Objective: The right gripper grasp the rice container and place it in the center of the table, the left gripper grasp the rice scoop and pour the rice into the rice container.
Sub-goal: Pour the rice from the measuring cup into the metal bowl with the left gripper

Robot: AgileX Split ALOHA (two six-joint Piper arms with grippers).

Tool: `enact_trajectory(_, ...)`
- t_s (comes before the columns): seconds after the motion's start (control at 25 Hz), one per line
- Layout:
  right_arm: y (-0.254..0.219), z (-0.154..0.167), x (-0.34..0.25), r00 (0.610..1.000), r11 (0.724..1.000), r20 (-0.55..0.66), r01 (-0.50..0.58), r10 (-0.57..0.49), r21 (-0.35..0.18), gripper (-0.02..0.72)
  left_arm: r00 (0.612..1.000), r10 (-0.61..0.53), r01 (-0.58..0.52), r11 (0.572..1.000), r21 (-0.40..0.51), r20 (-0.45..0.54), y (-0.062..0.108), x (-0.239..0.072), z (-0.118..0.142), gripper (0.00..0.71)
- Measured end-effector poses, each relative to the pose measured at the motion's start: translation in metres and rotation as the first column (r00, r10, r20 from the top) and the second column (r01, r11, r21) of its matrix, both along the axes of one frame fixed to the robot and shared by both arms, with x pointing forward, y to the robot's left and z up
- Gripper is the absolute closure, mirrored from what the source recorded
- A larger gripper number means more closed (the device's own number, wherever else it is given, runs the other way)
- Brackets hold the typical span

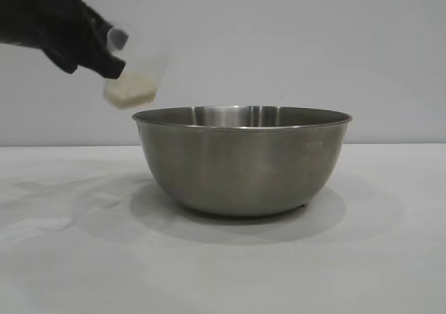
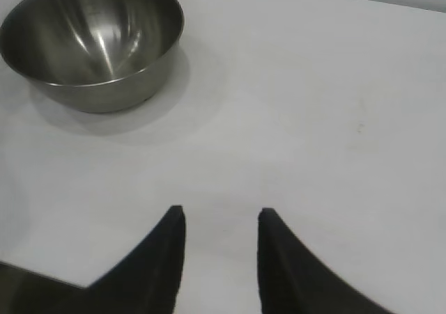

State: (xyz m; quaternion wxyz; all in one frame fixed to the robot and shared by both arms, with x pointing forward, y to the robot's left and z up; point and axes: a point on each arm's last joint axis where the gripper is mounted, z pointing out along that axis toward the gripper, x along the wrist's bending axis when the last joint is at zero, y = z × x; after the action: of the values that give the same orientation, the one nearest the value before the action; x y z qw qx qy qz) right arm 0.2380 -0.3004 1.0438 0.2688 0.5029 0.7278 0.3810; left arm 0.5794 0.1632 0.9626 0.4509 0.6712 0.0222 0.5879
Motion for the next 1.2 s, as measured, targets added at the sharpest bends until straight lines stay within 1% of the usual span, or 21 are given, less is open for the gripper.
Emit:
enact_trajectory(0.12,0.000,0.000,0.000,1.000,1.000,0.000,0.000,0.000,0.000,0.455,0.994,-0.087,0.080,0.992,0.100,0.070,-0.009,-0.002,0.003,0.710)
enact_trajectory(0.2,0.000,0.000,0.000,1.000,1.000,0.000,0.000,0.000,0.000,0.455,0.984,-0.132,0.111,0.980,0.166,0.123,-0.016,-0.003,0.005,0.710)
enact_trajectory(0.36,0.000,0.000,0.000,1.000,1.000,0.000,0.000,0.000,0.000,0.455,0.959,-0.198,0.136,0.949,0.285,0.202,-0.036,-0.004,0.001,0.710)
enact_trajectory(0.52,0.000,0.000,0.000,1.000,1.000,0.000,0.000,0.000,0.000,0.455,0.940,-0.249,0.149,0.914,0.376,0.232,-0.052,-0.005,-0.009,0.710)
enact_trajectory(0.68,0.000,0.000,0.000,1.000,1.000,0.000,0.000,0.000,0.000,0.455,0.926,-0.290,0.147,0.867,0.475,0.242,-0.057,-0.004,-0.020,0.710)
enact_trajectory(0.8,0.000,0.000,0.000,1.000,1.000,0.000,0.000,0.000,0.000,0.455,0.912,-0.328,0.157,0.834,0.530,0.247,-0.059,-0.006,-0.024,0.710)
enact_trajectory(1.04,0.000,0.000,0.000,1.000,1.000,0.000,0.000,0.000,0.000,0.455,0.857,-0.428,0.162,0.751,0.640,0.285,-0.065,-0.005,-0.022,0.710)
enact_trajectory(1.16,0.000,0.000,0.000,1.000,1.000,0.000,0.000,0.000,0.000,0.455,0.819,-0.488,0.165,0.705,0.690,0.303,-0.070,-0.004,-0.020,0.710)
enact_trajectory(1.2,0.000,0.000,0.000,1.000,1.000,0.000,0.000,0.000,0.000,0.455,0.812,-0.499,0.165,0.694,0.701,0.303,-0.070,-0.004,-0.020,0.710)
